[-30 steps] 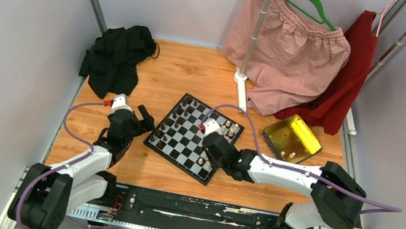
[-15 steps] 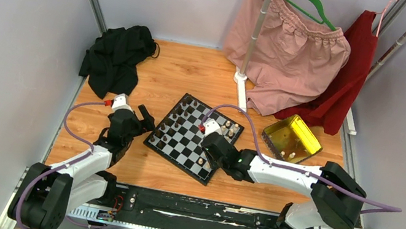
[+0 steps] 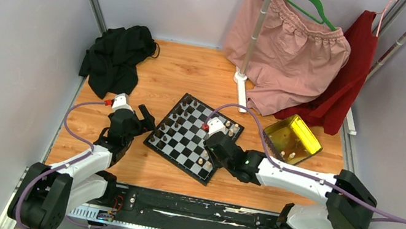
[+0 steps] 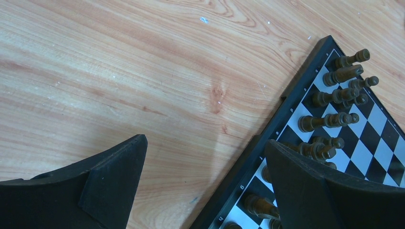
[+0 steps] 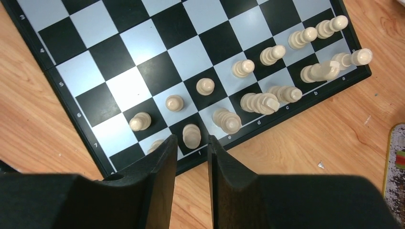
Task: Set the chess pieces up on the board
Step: Place the chess piece on the chessboard, then pick up the chess piece from the storage box.
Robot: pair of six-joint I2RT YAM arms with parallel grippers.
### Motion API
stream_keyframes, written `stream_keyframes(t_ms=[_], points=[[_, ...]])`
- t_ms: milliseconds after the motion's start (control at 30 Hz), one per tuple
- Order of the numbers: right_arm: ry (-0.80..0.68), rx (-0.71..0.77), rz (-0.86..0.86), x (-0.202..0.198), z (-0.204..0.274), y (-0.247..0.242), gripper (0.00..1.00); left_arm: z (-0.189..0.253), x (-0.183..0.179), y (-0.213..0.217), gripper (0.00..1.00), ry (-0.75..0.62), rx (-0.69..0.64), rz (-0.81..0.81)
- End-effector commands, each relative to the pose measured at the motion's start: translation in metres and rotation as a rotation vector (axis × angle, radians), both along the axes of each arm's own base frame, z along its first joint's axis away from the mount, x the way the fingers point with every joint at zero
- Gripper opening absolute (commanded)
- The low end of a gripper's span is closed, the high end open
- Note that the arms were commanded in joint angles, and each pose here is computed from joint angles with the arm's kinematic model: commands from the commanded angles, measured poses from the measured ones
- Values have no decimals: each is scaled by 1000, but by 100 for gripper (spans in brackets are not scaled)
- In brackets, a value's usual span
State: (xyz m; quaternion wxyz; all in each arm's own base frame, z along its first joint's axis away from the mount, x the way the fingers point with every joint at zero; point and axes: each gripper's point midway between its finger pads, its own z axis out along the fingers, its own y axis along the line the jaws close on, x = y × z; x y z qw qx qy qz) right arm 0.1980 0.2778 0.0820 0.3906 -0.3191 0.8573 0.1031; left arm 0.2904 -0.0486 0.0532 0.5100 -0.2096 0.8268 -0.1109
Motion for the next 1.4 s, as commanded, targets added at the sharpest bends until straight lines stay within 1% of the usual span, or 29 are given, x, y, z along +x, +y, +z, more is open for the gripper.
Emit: stream_keyframes(t_ms=[0, 67, 133, 267, 300, 400, 600, 867, 1033, 1133, 1367], points=[[-30, 10, 8, -10, 22, -3, 33, 15, 10, -2, 100, -47, 15, 0], [-53, 21, -11, -11, 34, -8, 33, 15, 10, -1, 100, -48, 16, 2], [-100, 25, -76, -4, 51, -22, 33, 15, 10, -2, 100, -47, 15, 1], [-249, -27, -290, 22, 84, -71, 35, 15, 10, -1, 100, -48, 18, 2], [-259, -33, -360, 29, 89, -87, 36, 15, 10, -1, 100, -48, 18, 2], [-215, -49, -551, 46, 90, -140, 36, 16, 10, -1, 100, -50, 18, 2], [-178, -32, -836, 60, 81, -224, 37, 15, 10, -2, 100, -48, 16, -2], [-56, -4, -1097, 65, 41, -289, 37, 15, 10, -3, 100, -48, 15, -4], [43, 77, -1156, 70, 12, -298, 37, 15, 9, -3, 100, -47, 12, -7], [83, 101, -1170, 72, -2, -299, 37, 14, 10, -4, 100, -45, 12, -10], [132, 101, -1183, 73, -22, -300, 37, 15, 10, -5, 100, -45, 11, -12]])
